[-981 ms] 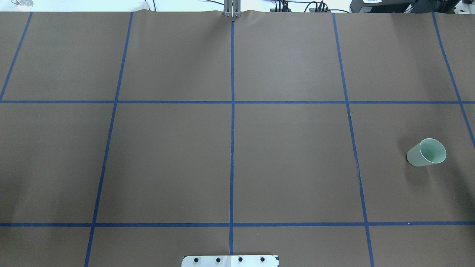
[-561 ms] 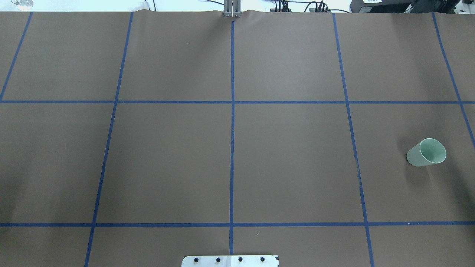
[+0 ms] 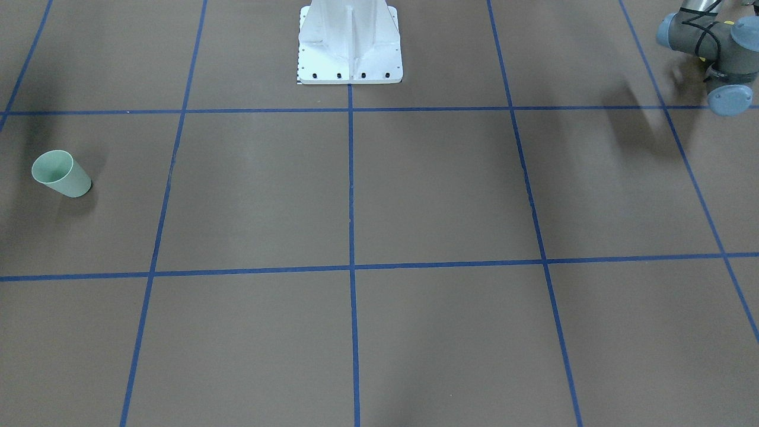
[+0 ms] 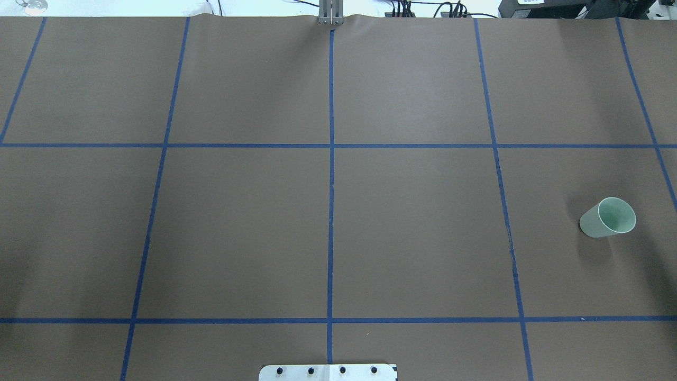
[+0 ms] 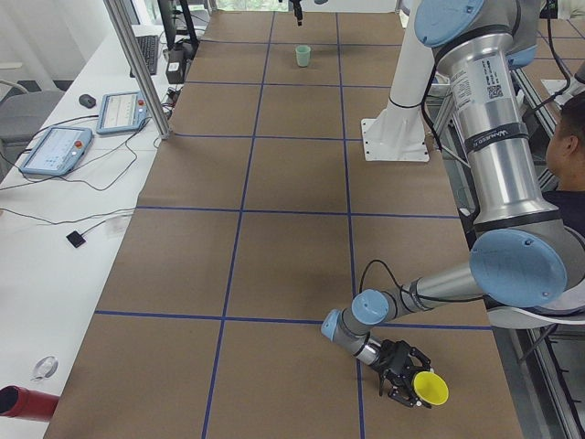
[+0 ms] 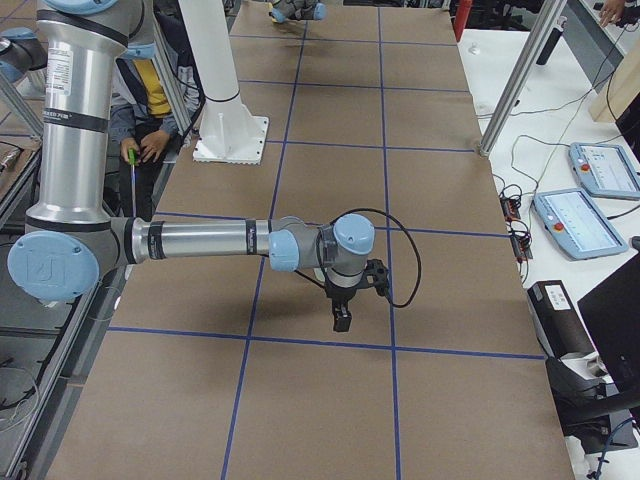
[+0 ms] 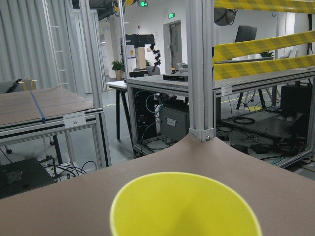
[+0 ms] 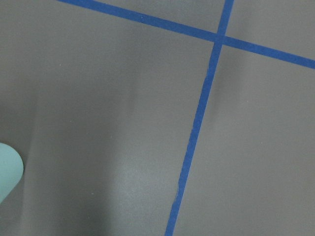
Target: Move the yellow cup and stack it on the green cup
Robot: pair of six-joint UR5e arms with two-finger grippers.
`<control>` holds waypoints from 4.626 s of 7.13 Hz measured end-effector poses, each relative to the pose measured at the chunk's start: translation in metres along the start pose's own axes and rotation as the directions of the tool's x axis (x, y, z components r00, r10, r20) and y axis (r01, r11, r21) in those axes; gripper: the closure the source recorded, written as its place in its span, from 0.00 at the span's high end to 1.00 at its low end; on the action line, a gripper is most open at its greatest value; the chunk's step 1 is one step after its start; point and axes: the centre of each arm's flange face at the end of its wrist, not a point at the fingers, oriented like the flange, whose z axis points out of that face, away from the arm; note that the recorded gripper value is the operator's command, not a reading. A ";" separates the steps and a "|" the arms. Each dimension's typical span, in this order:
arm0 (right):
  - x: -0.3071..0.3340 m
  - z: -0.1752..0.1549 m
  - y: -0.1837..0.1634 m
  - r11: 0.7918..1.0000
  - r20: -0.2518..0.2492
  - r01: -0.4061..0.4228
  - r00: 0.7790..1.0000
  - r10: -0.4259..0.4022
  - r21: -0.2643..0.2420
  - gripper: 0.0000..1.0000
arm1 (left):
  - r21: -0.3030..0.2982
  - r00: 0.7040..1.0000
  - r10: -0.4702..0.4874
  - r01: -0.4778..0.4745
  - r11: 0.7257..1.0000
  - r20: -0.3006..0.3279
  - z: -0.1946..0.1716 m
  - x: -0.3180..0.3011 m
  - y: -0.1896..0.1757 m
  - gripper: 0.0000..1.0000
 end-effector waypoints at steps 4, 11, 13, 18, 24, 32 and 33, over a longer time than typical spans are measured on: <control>-0.002 0.000 -0.006 1.000 -0.001 0.000 1.000 0.000 0.001 1.00 | 0.103 0.993 0.056 -0.045 0.994 -0.106 0.030 0.005 -0.068 0.25; -0.002 -0.001 -0.006 1.000 -0.001 0.001 1.000 -0.001 0.005 1.00 | 0.359 0.807 0.286 -0.099 0.928 -0.516 -0.007 0.041 -0.091 0.23; -0.007 -0.006 -0.011 1.000 0.001 0.010 1.000 -0.010 0.017 1.00 | 0.392 0.698 0.373 -0.142 0.909 -0.612 -0.027 0.055 -0.094 0.22; -0.018 -0.021 -0.023 0.989 0.000 0.091 0.996 -0.091 0.119 1.00 | 0.464 0.245 0.518 -0.247 0.851 -0.819 -0.102 0.083 -0.123 0.23; -0.045 -0.054 -0.052 0.968 -0.007 0.153 0.988 -0.154 0.199 1.00 | 0.446 -0.420 0.369 -0.097 0.890 -0.829 -0.345 0.017 -0.120 0.26; -0.106 -0.113 -0.098 0.916 0.032 0.247 0.962 -0.271 0.317 1.00 | 0.623 -0.996 0.007 0.059 0.780 0.085 -0.575 -0.296 -0.099 0.06; -0.123 -0.127 -0.110 0.912 0.074 0.231 0.960 -0.271 0.340 1.00 | 0.622 -0.971 -0.006 0.148 0.769 0.239 -0.585 -0.335 -0.092 0.00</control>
